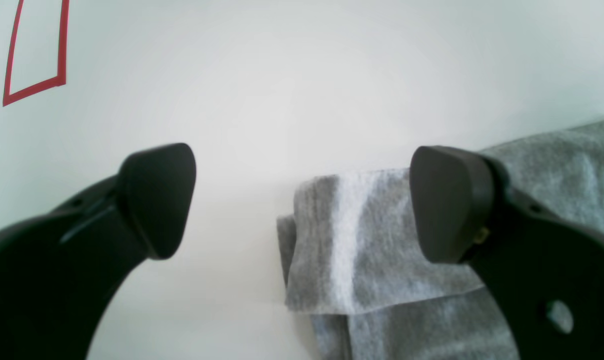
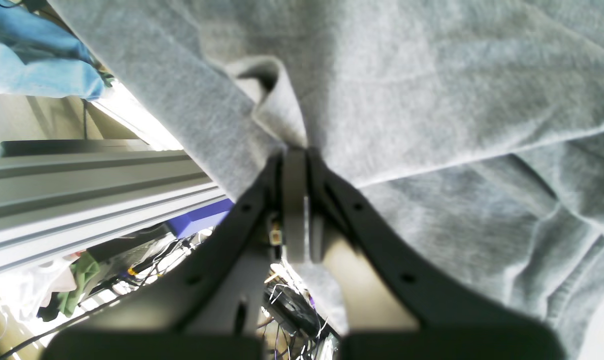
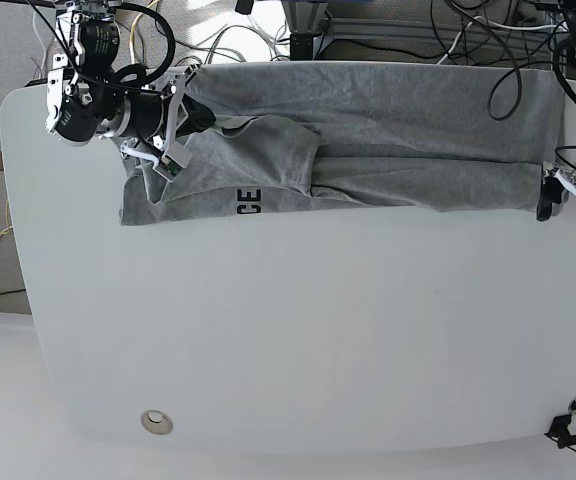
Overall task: Fold the T-shirt properly
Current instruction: 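Grasp the folded shirt's side edge with the right gripper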
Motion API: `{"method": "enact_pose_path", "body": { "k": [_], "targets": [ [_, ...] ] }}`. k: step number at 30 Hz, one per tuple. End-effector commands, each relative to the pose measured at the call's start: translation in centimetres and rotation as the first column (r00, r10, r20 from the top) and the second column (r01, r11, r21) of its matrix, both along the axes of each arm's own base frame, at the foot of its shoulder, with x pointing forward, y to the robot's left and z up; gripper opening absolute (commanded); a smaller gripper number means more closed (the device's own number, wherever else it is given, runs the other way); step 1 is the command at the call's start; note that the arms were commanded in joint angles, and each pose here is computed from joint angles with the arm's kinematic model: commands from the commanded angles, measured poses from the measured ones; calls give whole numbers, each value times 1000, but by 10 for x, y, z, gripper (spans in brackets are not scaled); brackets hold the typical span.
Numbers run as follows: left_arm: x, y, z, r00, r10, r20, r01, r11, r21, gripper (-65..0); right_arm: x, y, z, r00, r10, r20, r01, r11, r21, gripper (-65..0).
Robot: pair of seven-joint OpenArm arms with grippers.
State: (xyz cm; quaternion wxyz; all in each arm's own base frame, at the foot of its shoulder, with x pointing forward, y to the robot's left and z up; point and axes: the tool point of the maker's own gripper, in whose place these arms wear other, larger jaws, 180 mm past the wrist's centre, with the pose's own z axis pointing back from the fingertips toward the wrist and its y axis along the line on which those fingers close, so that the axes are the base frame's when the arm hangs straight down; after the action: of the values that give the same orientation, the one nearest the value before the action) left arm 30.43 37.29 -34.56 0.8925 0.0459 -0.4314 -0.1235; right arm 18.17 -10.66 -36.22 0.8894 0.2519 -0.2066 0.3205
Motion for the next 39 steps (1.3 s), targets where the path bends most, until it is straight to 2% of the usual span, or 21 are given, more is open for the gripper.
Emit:
{"method": "enact_pose_path", "body": {
  "k": [1, 15, 21, 22, 23, 28, 31, 34, 36, 39],
  "targets": [
    [9, 7, 20, 999, -5, 54, 4, 1000, 18, 0, 2, 2, 7, 1000, 5, 28, -5, 1000, 17, -650],
    [10, 8, 21, 999, -4, 54, 3, 1000, 23, 0, -23, -12, -5, 999, 19, -42, -20, 999, -28, -645],
    [10, 8, 21, 999, -5, 53, 4, 1000, 24, 0, -18, -29, -2, 999, 37, -30, -39, 996, -81, -162],
    [10, 8, 22, 998, -6, 55, 5, 1000, 25, 0, -15, -34, 0, 999, 43, -21, -45, 994, -96, -123],
    [11, 8, 23, 998, -7, 57, 6, 1000, 26, 0, -8, -39, 3, 999, 47, -2, -47, 993, -112, -117],
    [11, 7, 23, 998, -9, 59, 7, 1000, 27, 0, 36, -36, 29, 989, 29, 145, -17, 996, -85, -117],
    [11, 6, 23, 998, -9, 61, 8, 1000, 23, 0, 63, -14, 47, 973, -6, 232, 6, 1000, 1, -117],
    [13, 1, 29, 997, -27, 76, 25, 999, 32, 0, 81, -2, 51, 958, -48, 282, 48, 999, 7, -126],
    [17, -4, 39, 994, -48, 101, 43, 998, 45, 0, 86, 4, 45, 952, -75, 296, 82, 997, -13, -200],
    [19, -10, 46, 991, -64, 119, 58, 997, 54, 0, 90, 12, 37, 947, -114, 301, 128, 991, -28, -432]
  ]
}}
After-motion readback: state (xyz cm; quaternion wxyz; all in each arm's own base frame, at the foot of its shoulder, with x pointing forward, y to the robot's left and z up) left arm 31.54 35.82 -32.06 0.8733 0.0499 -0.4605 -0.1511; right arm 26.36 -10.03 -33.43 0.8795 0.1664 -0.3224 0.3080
